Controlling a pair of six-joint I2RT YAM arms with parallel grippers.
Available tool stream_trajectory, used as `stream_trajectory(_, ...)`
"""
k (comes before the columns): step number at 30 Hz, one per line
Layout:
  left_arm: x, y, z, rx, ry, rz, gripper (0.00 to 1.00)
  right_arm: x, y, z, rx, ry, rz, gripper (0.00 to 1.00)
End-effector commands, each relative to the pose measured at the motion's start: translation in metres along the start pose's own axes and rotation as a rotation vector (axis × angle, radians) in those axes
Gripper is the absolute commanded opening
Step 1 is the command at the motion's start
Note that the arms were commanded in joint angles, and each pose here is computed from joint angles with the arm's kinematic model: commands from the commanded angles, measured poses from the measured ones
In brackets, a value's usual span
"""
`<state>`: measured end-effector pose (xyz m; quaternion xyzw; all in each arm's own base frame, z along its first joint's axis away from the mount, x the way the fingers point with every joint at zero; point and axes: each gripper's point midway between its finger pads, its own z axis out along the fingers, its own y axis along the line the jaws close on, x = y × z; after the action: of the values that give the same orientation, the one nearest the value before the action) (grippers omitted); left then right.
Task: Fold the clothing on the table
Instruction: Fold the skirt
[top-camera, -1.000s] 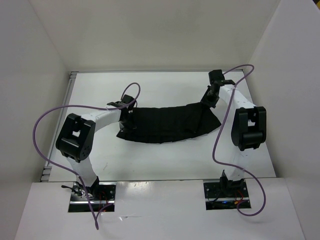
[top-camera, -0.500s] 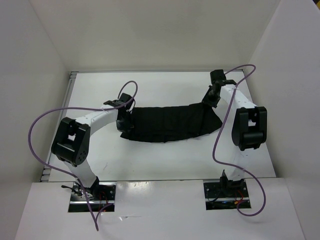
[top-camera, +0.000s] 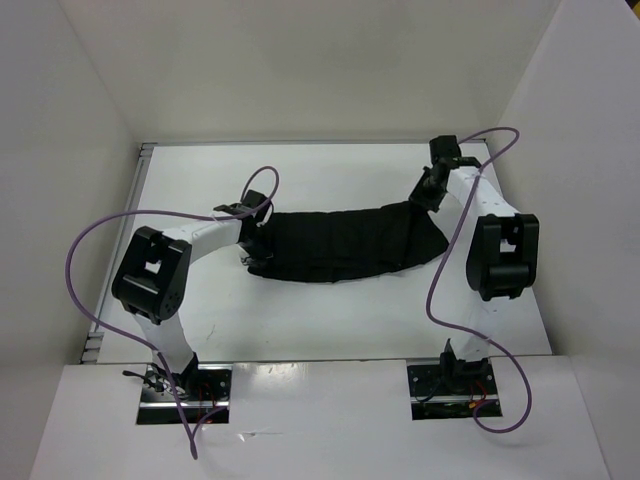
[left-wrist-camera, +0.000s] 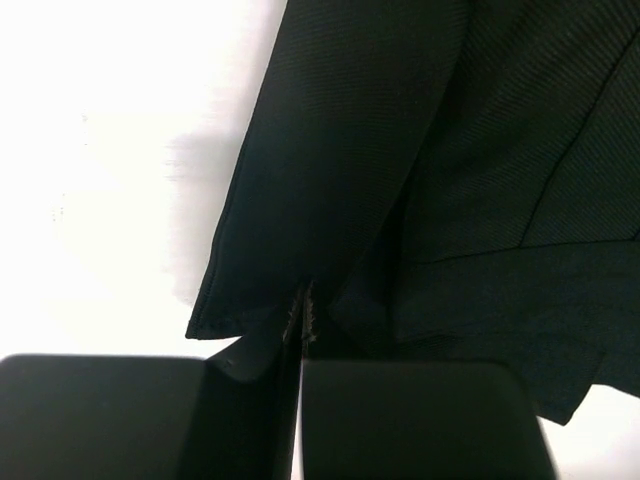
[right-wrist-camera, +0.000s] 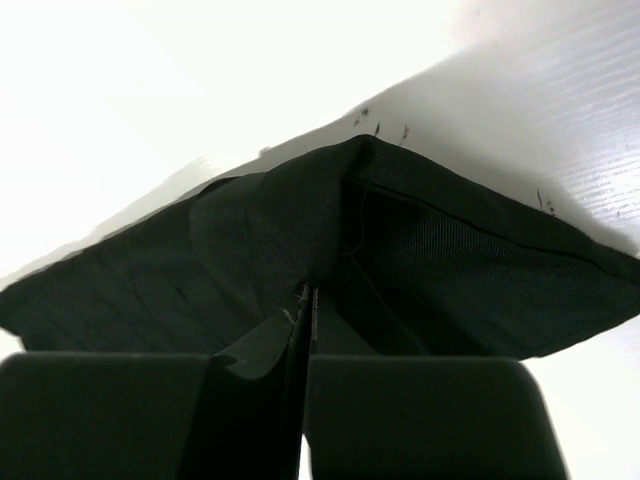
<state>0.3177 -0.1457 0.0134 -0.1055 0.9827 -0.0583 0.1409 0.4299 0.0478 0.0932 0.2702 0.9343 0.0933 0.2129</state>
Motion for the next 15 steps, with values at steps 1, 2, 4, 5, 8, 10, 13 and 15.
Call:
stream_trajectory(1, 0.036, 0.012, 0.03, -0.061, 0.115, -0.006, 0.0, -0.03, 0.011, -0.019, -0.073, -0.06, 0.009, 0.0)
stream_trajectory(2, 0.036, 0.012, 0.03, -0.061, 0.115, -0.006, 0.0, -0.038, 0.017, -0.024, -0.087, -0.08, 0.008, 0.0)
stream_trajectory(4, 0.038, 0.013, 0.029, -0.066, 0.123, -0.006, 0.0, -0.049, 0.011, -0.029, -0.09, -0.094, 0.021, 0.0)
stream_trajectory(5, 0.042, 0.015, 0.03, -0.071, 0.13, -0.006, 0.0, -0.057, 0.011, -0.035, -0.095, -0.111, 0.027, 0.0)
stream_trajectory(8, 0.042, 0.015, 0.027, -0.071, 0.13, -0.006, 0.0, -0.071, 0.009, -0.037, -0.11, -0.12, 0.039, 0.0)
stream_trajectory(10, 0.043, 0.017, 0.027, -0.077, 0.138, -0.005, 0.0, -0.08, 0.007, -0.038, -0.118, -0.13, 0.05, 0.0)
stream_trajectory(13, 0.043, 0.018, 0.027, -0.084, 0.133, -0.005, 0.0, -0.09, 0.013, -0.031, -0.122, -0.138, 0.049, 0.0)
stream_trajectory(15, 0.043, 0.018, 0.027, -0.084, 0.133, -0.005, 0.0, -0.1, 0.016, -0.03, -0.119, -0.151, 0.049, 0.0)
